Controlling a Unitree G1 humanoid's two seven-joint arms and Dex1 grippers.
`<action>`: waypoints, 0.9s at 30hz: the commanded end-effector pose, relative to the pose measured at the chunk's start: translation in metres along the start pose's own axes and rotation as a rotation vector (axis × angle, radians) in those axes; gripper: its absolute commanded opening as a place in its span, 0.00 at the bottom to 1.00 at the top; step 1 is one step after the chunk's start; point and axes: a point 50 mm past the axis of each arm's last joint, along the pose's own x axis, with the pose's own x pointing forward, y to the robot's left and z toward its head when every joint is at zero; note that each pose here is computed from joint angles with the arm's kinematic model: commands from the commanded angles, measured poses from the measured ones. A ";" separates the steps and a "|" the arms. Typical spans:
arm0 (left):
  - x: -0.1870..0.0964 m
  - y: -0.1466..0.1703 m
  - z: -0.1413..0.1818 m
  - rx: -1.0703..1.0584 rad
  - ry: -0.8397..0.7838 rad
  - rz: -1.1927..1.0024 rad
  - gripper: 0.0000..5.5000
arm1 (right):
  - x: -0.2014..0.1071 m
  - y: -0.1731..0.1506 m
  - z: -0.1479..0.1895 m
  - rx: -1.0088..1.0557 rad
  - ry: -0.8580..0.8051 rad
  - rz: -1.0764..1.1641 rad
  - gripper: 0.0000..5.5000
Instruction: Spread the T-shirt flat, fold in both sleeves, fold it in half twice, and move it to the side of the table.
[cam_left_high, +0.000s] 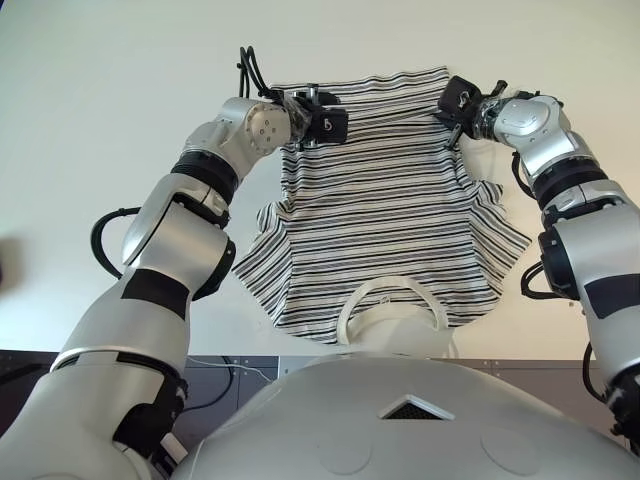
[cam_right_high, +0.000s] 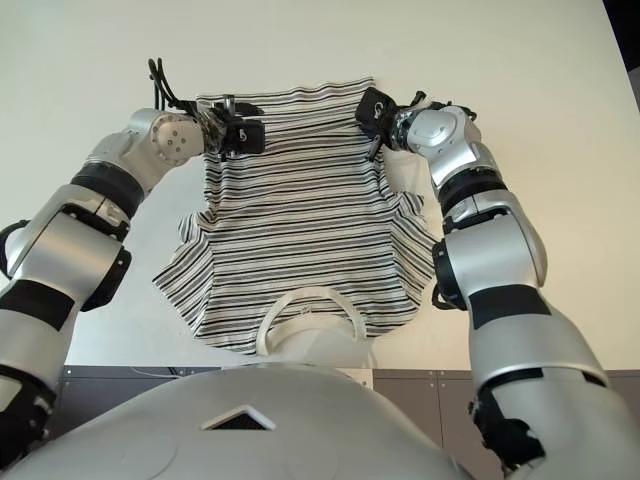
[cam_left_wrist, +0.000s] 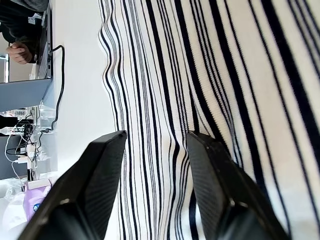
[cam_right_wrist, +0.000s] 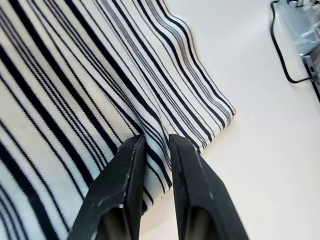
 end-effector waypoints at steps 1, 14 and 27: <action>0.003 -0.001 -0.001 0.042 0.033 0.030 0.41 | -0.002 -0.011 0.003 0.013 0.008 -0.047 0.16; -0.042 0.007 -0.031 -0.094 -0.118 0.160 0.41 | -0.073 -0.042 0.005 0.013 -0.428 -0.030 0.16; -0.047 -0.057 -0.069 -0.068 0.124 -0.168 0.41 | -0.111 -0.014 0.017 0.149 -0.477 -0.062 0.16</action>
